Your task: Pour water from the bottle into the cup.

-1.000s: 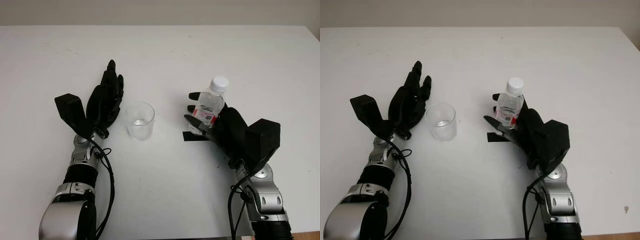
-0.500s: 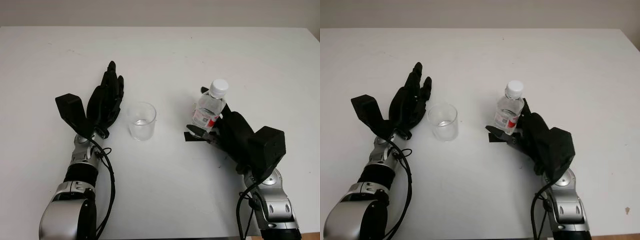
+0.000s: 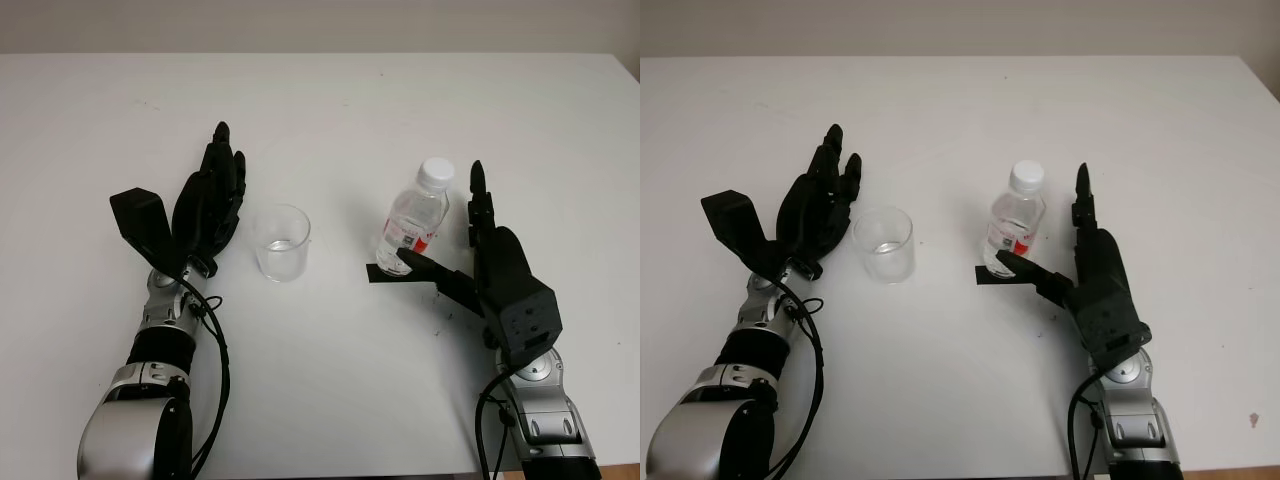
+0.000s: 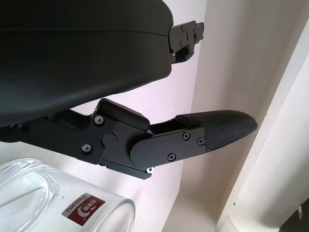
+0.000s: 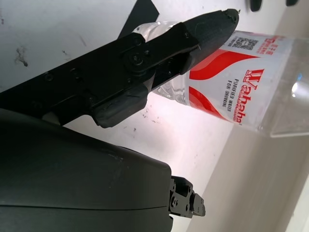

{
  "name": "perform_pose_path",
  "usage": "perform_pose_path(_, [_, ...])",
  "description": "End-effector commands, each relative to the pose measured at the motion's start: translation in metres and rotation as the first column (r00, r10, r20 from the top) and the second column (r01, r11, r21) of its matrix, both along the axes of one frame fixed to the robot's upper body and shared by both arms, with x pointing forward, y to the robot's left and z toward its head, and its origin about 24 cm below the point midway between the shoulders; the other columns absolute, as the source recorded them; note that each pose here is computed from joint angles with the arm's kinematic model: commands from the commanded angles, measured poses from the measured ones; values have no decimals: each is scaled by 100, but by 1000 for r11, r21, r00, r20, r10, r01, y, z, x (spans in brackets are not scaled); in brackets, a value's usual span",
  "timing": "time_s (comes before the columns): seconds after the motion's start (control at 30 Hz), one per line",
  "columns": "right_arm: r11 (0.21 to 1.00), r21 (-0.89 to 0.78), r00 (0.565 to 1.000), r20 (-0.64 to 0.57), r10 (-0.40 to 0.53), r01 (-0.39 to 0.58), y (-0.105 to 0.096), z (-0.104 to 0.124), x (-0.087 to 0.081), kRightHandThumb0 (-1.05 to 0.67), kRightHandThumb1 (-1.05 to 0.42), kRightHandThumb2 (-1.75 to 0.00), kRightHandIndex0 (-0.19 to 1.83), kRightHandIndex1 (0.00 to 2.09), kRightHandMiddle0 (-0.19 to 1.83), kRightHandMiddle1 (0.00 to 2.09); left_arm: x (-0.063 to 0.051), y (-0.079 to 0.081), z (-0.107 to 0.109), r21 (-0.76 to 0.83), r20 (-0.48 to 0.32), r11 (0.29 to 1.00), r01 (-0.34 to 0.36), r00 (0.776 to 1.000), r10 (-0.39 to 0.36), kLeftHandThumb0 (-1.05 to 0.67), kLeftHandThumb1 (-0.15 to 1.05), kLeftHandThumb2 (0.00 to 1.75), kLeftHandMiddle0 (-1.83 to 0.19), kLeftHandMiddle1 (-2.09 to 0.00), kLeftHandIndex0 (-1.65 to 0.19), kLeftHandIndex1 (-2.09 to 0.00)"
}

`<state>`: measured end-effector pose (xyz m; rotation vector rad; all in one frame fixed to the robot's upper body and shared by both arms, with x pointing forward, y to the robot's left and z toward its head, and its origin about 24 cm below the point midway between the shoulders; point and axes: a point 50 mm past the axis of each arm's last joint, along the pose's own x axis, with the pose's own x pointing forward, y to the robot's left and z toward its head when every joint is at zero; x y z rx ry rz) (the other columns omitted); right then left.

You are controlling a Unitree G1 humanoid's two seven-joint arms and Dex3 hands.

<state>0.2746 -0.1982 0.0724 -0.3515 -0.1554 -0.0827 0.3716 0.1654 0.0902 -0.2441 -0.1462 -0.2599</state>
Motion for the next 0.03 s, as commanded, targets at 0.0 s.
perform_pose_path(0.0, [1000, 18, 1000, 20, 0, 0, 0, 0, 0, -100, -94, -6, -19, 0, -19, 0, -3, -1, -11, -10, -44, 1000, 1, 999, -2, -83, 105, 65, 19, 0, 19, 0])
